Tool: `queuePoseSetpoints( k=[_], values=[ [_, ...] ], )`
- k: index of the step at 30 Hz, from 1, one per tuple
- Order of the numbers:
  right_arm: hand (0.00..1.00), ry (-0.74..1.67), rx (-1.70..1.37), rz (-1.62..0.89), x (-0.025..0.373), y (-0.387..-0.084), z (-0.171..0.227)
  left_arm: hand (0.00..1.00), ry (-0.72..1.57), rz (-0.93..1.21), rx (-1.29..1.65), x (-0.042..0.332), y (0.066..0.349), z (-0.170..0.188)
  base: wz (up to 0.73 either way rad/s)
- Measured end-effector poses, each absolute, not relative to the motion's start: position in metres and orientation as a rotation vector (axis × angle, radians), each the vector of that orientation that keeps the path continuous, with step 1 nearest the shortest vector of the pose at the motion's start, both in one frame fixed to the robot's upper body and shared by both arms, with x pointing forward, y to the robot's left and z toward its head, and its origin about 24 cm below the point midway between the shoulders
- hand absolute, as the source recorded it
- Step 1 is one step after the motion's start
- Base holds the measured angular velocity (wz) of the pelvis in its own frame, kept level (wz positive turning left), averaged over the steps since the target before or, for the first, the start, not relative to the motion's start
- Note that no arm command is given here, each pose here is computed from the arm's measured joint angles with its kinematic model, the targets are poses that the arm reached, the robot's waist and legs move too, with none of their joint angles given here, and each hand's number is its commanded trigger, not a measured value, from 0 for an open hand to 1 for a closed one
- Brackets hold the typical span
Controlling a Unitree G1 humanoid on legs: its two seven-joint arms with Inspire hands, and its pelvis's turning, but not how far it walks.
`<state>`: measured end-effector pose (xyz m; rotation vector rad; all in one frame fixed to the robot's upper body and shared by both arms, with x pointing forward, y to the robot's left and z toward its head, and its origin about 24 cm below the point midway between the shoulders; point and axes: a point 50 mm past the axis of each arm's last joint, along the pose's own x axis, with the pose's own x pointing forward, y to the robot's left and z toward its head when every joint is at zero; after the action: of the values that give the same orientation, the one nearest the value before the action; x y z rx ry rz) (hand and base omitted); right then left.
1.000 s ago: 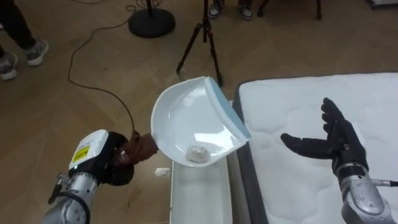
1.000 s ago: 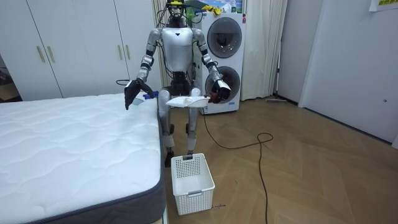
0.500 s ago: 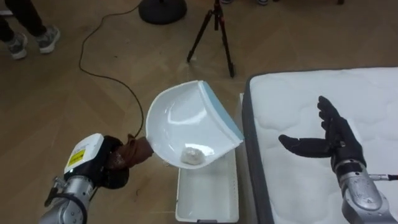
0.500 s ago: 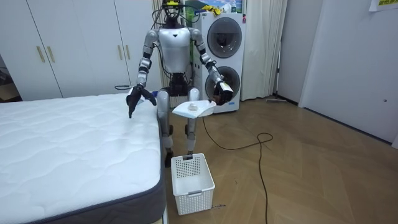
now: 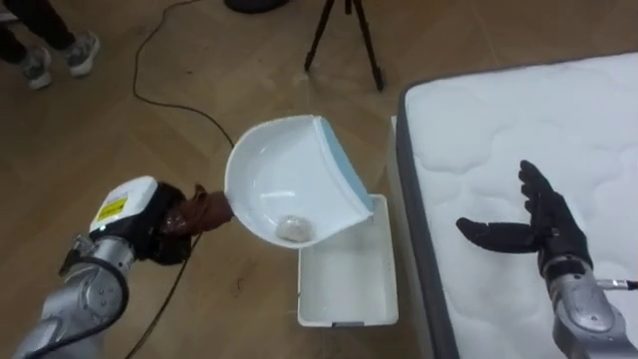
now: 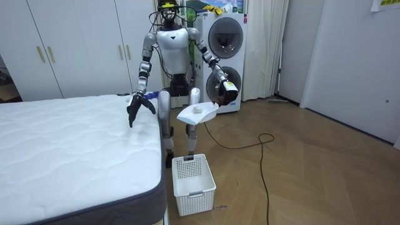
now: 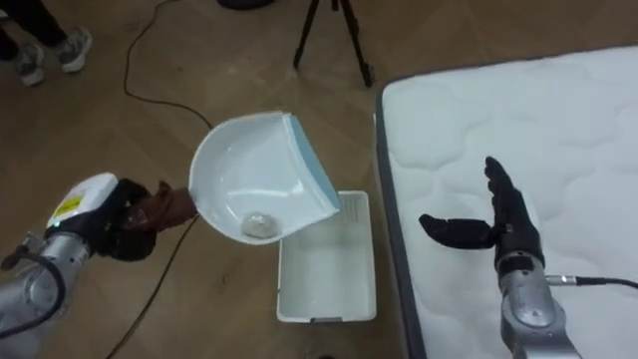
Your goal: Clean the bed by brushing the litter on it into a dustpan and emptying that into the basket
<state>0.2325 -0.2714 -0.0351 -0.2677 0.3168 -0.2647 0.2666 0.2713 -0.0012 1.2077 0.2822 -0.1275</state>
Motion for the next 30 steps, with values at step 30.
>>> queuePoseSetpoints(
  k=[30],
  values=[
    [0.00,0.200,-0.408,-0.226,0.256,-0.253,-0.022,1.00,0.391,-0.266,1.571,0.277,0.294,0.007,-0.06]
  ],
)
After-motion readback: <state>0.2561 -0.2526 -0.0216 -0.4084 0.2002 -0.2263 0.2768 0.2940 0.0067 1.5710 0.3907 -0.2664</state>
